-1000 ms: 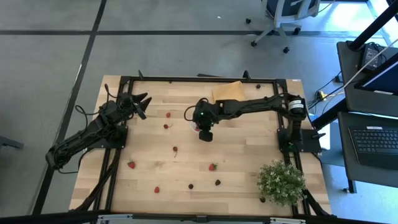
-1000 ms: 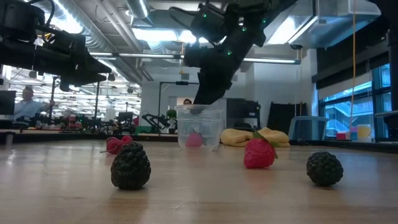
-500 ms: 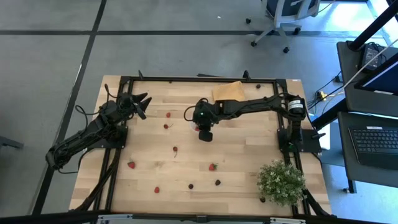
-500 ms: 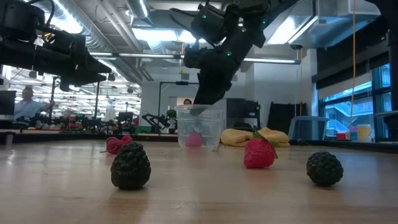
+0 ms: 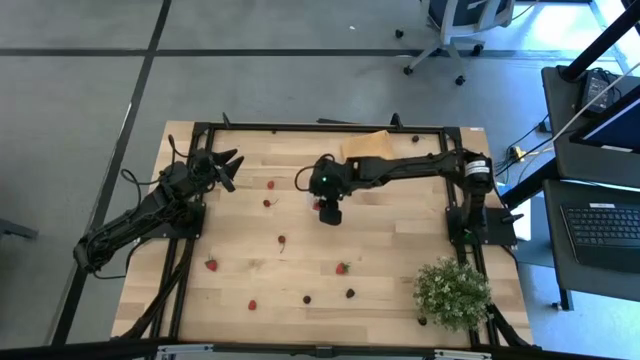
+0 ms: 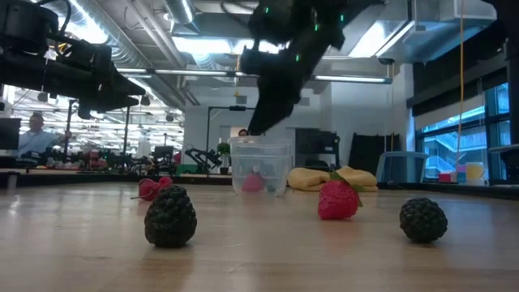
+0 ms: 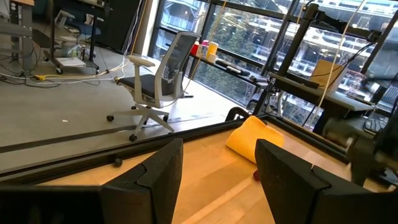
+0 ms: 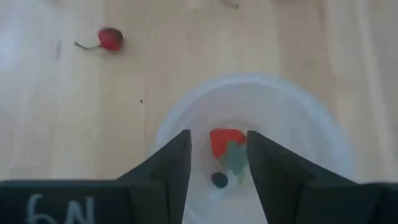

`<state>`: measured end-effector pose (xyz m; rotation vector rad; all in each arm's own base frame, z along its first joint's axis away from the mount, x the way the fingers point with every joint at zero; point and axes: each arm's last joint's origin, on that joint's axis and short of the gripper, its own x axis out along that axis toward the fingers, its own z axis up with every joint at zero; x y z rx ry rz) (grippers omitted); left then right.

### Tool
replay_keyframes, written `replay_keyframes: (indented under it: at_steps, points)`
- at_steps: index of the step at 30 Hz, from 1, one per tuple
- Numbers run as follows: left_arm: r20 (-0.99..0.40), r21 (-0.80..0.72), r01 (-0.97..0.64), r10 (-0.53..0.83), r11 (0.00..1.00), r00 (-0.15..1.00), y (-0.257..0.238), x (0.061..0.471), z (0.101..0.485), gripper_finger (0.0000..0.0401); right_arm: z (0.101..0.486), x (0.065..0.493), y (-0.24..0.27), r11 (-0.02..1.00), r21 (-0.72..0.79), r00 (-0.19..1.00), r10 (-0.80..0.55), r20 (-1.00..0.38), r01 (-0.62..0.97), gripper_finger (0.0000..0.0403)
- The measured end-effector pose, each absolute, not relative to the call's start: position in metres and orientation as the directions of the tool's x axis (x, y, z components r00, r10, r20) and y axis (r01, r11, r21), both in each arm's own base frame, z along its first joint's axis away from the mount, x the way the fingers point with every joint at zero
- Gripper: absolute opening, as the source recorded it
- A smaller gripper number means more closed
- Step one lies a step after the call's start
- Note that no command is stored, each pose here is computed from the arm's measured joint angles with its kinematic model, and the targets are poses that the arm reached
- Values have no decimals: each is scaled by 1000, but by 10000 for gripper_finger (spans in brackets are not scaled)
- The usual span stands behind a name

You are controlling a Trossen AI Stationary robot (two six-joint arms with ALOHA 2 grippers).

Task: Pick and placing Produce into tupperware
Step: Put the top red cherry into the transparent container

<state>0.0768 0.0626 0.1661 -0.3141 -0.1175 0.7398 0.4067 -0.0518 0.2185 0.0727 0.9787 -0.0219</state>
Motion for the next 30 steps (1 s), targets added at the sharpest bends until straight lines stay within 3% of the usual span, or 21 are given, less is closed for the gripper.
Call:
replay_keyframes:
  at_steps: [11, 23, 30]
  points:
    - [-12, -321, -644, 677, 694, 736, 63, 77, 166, 193, 286, 387, -108, 995, -67, 536, -97, -839, 75, 158]
    - [-13, -322, -643, 676, 695, 737, 63, 77, 166, 193, 260, 348, -179, 900, 46, 428, -161, -889, 433, 158]
    - [-13, -322, -643, 676, 695, 737, 63, 77, 166, 193, 227, 346, -175, 883, 109, 438, -116, -891, 456, 158]
